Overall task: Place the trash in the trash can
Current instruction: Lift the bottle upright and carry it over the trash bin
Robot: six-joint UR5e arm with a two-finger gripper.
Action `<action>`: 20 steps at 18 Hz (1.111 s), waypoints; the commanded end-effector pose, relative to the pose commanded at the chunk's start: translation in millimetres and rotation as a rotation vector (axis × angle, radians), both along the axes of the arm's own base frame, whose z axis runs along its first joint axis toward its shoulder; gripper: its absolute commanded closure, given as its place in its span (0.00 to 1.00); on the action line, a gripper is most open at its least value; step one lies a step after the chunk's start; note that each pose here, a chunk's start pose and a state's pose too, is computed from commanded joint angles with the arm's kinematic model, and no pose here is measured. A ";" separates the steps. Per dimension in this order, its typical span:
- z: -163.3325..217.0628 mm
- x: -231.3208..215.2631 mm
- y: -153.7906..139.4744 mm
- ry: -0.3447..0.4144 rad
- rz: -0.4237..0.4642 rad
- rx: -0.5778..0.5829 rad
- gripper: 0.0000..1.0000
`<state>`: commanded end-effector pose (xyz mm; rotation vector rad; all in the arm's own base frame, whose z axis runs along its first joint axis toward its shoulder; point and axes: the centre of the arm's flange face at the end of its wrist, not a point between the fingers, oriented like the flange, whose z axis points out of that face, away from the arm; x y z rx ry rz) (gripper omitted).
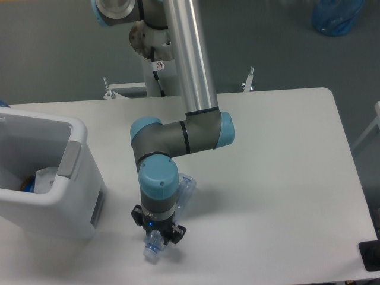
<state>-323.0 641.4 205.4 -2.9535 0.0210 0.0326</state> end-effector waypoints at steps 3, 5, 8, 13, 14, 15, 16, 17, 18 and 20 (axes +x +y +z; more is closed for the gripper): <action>26.3 -4.9 2.4 0.020 0.003 0.040 0.56; 57.5 -17.6 -2.0 0.049 0.023 0.080 0.56; 103.5 -28.3 -6.8 0.022 0.061 0.188 0.56; 208.5 -44.9 -21.8 -0.055 0.148 0.430 0.56; 227.0 -40.2 -22.4 -0.065 0.140 0.469 0.56; 256.8 -32.5 -24.7 -0.090 0.137 0.532 0.56; 285.3 -23.7 -26.3 -0.129 0.141 0.595 0.56; 305.2 -13.4 -28.3 -0.184 0.135 0.648 0.56; 315.5 -8.0 -30.0 -0.215 0.117 0.678 0.56; 331.4 -8.9 -37.1 -0.278 0.091 0.740 0.56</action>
